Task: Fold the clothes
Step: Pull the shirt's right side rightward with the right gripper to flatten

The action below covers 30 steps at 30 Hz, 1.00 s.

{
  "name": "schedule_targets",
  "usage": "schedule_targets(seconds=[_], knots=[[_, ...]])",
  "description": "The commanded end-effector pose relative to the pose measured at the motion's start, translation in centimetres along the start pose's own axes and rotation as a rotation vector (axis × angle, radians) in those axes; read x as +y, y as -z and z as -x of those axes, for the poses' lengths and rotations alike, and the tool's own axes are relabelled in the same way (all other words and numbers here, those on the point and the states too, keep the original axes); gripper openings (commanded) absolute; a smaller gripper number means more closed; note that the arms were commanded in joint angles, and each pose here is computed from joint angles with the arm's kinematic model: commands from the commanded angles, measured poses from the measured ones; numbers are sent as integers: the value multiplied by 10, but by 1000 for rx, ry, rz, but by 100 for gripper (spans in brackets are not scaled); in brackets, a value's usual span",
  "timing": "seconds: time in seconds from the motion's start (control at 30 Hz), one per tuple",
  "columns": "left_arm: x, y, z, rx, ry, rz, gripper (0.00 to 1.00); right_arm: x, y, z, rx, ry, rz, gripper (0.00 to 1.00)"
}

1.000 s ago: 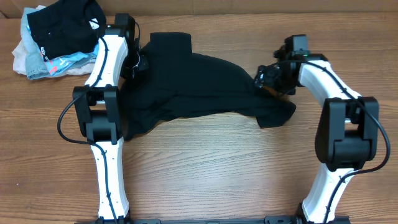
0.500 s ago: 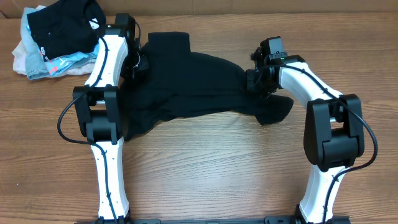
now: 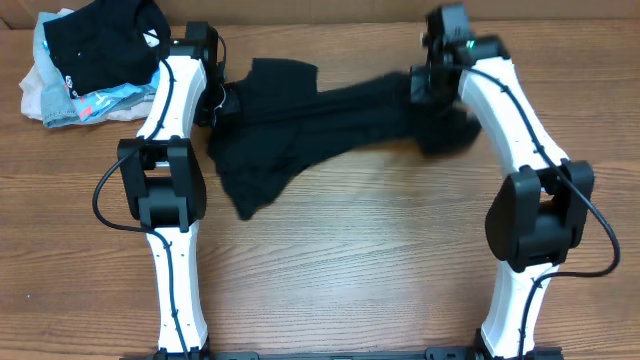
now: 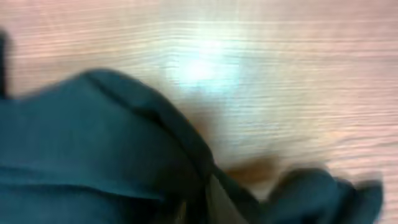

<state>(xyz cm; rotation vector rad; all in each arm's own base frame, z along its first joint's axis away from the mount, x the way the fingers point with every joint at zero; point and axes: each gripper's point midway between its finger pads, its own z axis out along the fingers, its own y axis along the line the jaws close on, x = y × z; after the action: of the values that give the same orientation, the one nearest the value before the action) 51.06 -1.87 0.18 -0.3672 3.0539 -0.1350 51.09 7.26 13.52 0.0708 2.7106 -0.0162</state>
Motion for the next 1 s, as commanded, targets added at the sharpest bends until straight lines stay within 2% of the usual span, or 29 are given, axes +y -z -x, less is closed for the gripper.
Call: schedule_targets(seconds=[0.0,0.03,0.27,0.43,0.53,0.63,0.87,0.97], knots=[[26,-27,-9,55,-6,104,4,-44,38,38,-132,-34,-186,82],[25,-23,-7,46,-6,101,4,-45,38,38,-134,-34,-186,100],[16,25,8,-34,-12,82,4,-30,28,17,-45,-30,-98,100],[8,58,8,-58,-13,41,7,-20,26,18,-43,-30,-39,100],[-3,63,-1,-24,-14,-25,27,-9,18,24,-59,-31,19,100],[-7,62,-8,10,-11,-48,85,-10,-2,27,-61,-34,5,100],[-4,62,-15,35,-18,-37,99,-39,-76,15,1,-168,-85,100],[-4,63,-18,47,-27,-35,100,-59,-91,18,-7,-254,-95,100]])
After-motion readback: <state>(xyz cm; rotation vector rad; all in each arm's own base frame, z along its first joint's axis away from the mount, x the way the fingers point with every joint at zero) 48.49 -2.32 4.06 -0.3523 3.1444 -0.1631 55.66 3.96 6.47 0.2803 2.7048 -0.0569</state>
